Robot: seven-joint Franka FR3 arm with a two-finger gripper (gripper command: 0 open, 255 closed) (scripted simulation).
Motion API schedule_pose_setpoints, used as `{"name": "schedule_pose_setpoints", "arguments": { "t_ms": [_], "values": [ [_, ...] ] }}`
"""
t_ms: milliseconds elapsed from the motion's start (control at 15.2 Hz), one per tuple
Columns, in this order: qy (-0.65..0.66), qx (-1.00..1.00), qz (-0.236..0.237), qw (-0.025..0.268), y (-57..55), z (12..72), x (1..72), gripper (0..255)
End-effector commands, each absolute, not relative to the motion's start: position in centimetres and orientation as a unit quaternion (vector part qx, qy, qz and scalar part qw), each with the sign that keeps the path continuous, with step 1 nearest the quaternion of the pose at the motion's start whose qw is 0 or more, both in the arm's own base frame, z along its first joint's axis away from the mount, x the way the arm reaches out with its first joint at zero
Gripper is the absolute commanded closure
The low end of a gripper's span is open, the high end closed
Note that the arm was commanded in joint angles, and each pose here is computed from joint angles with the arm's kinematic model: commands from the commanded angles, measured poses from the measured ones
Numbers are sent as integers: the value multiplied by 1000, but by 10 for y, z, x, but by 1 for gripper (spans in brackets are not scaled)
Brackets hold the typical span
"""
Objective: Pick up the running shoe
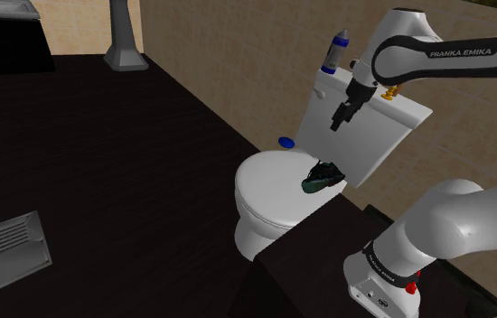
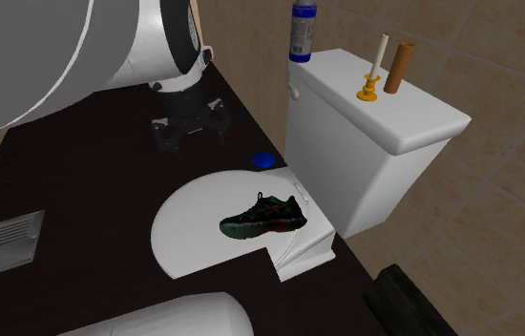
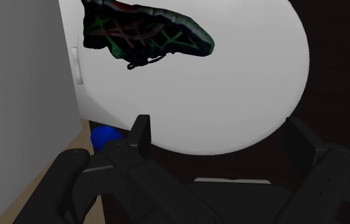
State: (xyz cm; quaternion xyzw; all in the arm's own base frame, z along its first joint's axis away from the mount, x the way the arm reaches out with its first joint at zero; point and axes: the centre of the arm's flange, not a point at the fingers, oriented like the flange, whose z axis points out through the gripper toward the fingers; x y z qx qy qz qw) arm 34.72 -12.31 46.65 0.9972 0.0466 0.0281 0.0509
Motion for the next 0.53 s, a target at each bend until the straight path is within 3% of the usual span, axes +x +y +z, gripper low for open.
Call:
{"name": "schedule_pose_setpoints", "arguments": {
  "t_ms": [0, 462],
  "values": [
    [47, 997, 28, 53, -133, 445, 352, 0],
    [47, 997, 25, 62, -181, 369, 370, 0]
  ]
}}
